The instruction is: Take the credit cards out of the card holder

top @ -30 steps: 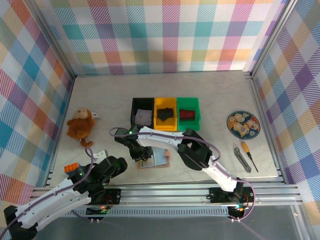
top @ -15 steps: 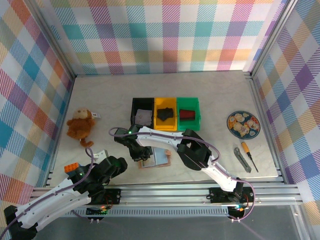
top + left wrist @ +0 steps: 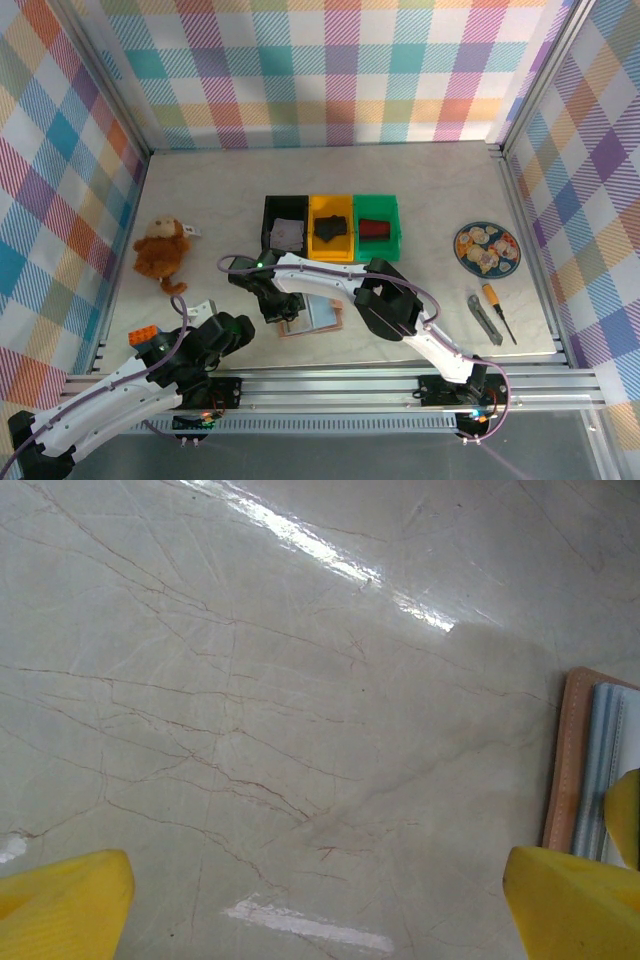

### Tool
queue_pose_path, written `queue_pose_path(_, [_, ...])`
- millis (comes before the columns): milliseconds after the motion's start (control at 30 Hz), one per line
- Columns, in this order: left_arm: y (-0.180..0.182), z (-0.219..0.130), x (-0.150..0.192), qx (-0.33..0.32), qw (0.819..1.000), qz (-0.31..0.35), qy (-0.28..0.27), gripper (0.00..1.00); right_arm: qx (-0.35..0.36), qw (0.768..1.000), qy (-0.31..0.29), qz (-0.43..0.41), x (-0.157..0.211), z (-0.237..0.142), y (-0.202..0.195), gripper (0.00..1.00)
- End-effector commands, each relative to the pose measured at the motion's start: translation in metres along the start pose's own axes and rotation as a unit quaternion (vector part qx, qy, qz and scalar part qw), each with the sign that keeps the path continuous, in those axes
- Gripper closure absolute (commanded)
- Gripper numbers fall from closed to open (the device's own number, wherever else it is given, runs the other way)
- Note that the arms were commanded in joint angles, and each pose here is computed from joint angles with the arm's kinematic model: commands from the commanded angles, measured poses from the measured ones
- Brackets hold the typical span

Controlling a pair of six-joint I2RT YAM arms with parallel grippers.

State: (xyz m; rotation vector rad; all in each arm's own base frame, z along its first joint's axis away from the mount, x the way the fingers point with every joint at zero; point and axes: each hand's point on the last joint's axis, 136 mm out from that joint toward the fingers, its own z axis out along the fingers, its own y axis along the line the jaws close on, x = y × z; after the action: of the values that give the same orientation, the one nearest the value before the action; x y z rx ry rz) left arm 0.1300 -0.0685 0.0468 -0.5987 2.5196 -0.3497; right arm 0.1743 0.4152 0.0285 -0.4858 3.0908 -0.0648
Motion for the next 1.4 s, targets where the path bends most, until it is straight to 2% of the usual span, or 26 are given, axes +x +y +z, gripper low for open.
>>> queue_pose_path(0, [0.009,0.003,0.005,-0.014,1.000,0.010,0.007,0.05,0.031,0.999,0.011,-0.010,0.007,0.014,-0.009,0.93])
queue_pose_path(200, [0.010,0.003,0.006,-0.014,1.000,0.010,0.008,0.05,0.026,1.000,0.003,-0.011,0.005,0.007,-0.008,0.94])
queue_pose_path(300, [0.010,0.003,0.006,-0.014,1.000,0.010,0.008,0.05,0.023,1.000,-0.003,-0.010,0.003,0.001,-0.009,1.00])
queue_pose_path(667, [0.005,0.003,0.005,-0.010,1.000,0.008,0.009,0.05,-0.007,0.999,-0.044,-0.009,-0.005,-0.038,-0.007,1.00])
queue_pose_path(900, [-0.001,0.003,0.007,-0.003,1.000,0.010,0.015,0.05,-0.009,0.999,-0.051,-0.010,-0.005,-0.048,-0.011,1.00])
queue_pose_path(933, [-0.003,0.004,0.007,0.001,1.000,0.011,0.017,0.05,-0.010,0.999,-0.048,-0.012,-0.004,-0.047,-0.011,0.93])
queue_pose_path(967, [-0.005,0.003,0.007,0.002,1.000,0.011,0.019,0.05,-0.010,0.999,-0.045,-0.014,-0.002,-0.046,-0.011,0.80])
queue_pose_path(1000, [-0.006,0.003,0.006,0.002,1.000,0.012,0.019,0.05,-0.013,0.999,-0.046,-0.012,-0.001,-0.046,-0.012,0.71])
queue_pose_path(1100, [-0.024,0.001,0.005,0.028,0.999,0.025,0.021,0.04,-0.036,0.998,-0.046,-0.017,0.007,-0.043,-0.013,0.64])
queue_pose_path(1200, [-0.043,0.004,0.006,0.060,0.996,0.054,0.024,0.04,-0.052,0.997,-0.054,-0.029,0.015,-0.043,-0.020,0.53])
queue_pose_path(1367, [-0.055,0.011,0.001,0.053,0.994,0.094,0.013,0.02,-0.011,0.998,-0.058,-0.027,0.020,-0.045,-0.045,0.46])
